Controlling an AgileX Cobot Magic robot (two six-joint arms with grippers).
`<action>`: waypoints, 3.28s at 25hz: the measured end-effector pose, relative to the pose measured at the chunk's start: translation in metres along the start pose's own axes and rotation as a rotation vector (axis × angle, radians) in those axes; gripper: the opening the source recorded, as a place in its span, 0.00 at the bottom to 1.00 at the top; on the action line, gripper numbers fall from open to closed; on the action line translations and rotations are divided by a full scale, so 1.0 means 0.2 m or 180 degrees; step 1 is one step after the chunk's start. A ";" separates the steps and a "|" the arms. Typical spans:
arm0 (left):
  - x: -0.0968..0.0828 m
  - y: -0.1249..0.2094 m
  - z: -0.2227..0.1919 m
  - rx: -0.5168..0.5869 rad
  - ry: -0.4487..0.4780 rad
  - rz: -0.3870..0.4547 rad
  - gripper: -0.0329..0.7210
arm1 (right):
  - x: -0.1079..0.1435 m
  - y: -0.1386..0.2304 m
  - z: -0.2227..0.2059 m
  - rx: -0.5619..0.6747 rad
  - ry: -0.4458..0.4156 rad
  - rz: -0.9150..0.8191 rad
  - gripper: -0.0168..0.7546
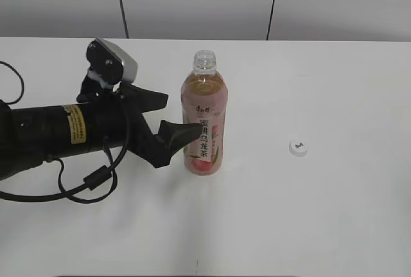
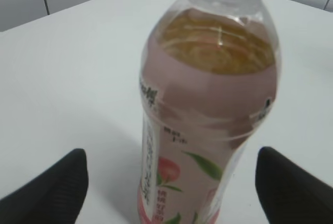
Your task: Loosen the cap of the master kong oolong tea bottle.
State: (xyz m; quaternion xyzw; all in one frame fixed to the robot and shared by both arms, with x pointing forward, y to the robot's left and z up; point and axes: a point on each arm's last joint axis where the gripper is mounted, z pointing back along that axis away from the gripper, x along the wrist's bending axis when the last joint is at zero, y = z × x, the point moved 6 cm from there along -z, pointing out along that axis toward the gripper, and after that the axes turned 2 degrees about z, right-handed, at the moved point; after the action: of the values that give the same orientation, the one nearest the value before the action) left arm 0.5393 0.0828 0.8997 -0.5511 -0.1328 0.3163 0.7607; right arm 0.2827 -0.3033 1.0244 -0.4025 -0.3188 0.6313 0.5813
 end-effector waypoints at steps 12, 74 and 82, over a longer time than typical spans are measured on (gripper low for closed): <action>-0.03 0.01 0.07 0.0432 -0.0034 0.0223 0.82 | 0.00 0.00 0.00 0.0000 0.0003 0.0001 0.62; 0.02 -0.13 0.21 0.0530 -0.0357 -0.1646 0.72 | 0.00 0.00 0.00 0.0000 0.0005 -0.0001 0.62; 0.12 -0.26 0.34 0.0320 -0.1047 -0.0610 0.71 | 0.00 0.00 0.00 0.0000 0.0005 -0.0016 0.62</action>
State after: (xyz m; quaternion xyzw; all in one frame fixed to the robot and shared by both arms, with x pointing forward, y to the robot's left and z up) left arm 0.5376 0.1393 0.9675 -0.4381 -0.2912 0.3344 0.7819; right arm 0.2827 -0.3036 1.0245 -0.4022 -0.3193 0.6295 0.5831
